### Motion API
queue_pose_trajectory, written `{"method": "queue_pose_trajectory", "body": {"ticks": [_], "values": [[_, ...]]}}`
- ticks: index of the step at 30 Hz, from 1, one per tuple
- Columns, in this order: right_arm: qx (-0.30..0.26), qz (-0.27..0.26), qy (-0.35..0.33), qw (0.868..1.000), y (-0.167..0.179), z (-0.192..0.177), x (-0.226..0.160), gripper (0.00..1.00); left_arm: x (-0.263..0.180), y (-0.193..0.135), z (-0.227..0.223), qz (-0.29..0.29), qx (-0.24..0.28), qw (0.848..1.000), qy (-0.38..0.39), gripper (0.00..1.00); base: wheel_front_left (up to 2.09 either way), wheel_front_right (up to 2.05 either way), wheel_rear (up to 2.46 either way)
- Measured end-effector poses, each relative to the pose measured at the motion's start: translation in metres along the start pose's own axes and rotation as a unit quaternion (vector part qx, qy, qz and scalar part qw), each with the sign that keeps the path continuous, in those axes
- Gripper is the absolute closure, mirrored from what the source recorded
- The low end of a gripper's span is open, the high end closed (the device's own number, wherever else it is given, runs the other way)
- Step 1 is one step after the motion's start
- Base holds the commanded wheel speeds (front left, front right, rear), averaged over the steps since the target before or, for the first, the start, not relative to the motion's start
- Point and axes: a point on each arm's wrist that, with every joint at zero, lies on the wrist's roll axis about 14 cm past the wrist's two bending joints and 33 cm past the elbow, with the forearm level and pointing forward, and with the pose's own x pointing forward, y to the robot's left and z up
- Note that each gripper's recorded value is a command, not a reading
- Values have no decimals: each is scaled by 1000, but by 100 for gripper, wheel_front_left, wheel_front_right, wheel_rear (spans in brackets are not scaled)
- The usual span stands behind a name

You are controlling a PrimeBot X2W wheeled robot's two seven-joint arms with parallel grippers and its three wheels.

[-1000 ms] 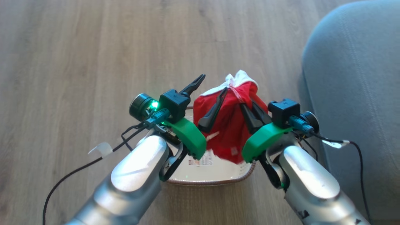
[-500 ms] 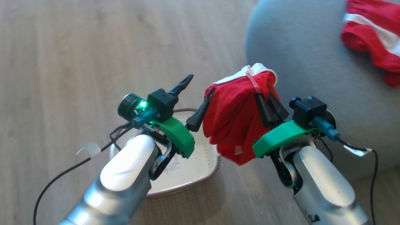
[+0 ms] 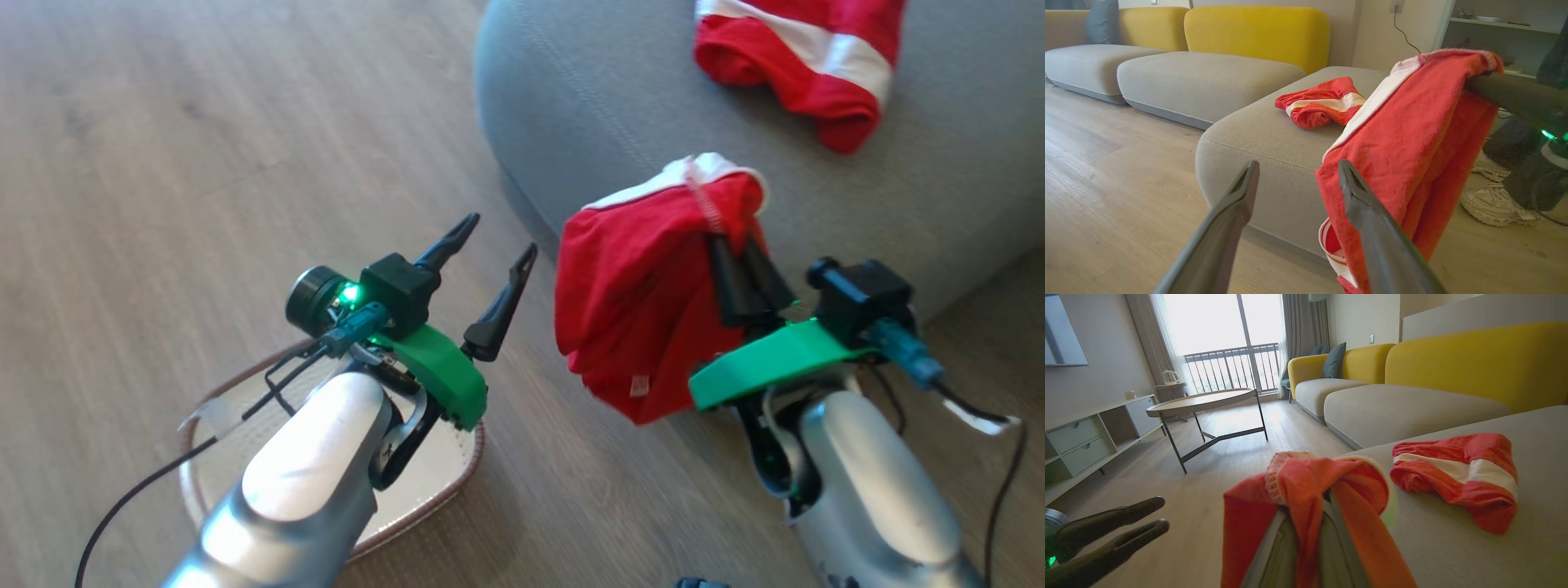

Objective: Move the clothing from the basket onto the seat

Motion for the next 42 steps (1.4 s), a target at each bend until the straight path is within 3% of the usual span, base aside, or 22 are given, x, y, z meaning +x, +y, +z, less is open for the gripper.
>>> {"method": "queue_pose_trajectory", "body": {"ticks": [13, 21, 26, 32, 42], "values": [[-50, -74, -22, 996, -44, 18, -14, 100, 13, -10, -20, -45, -26, 999, 5, 0, 0, 0, 0], [-137, -81, -33, 987, -73, 37, 16, 100, 13, 6, -40, -51, -39, 998, 9, 0, 0, 0, 0], [-208, -73, -59, 974, -95, 67, 58, 100, 8, 23, -57, -47, -49, 998, 15, 0, 0, 0, 0], [-265, -69, -52, 960, -114, 73, 98, 100, 7, 37, -70, -51, -56, 997, 17, 0, 0, 0, 0], [-379, -90, -58, 919, -160, 105, 168, 100, -2, 62, -95, -44, -70, 996, 31, 0, 0, 0, 0]]}}
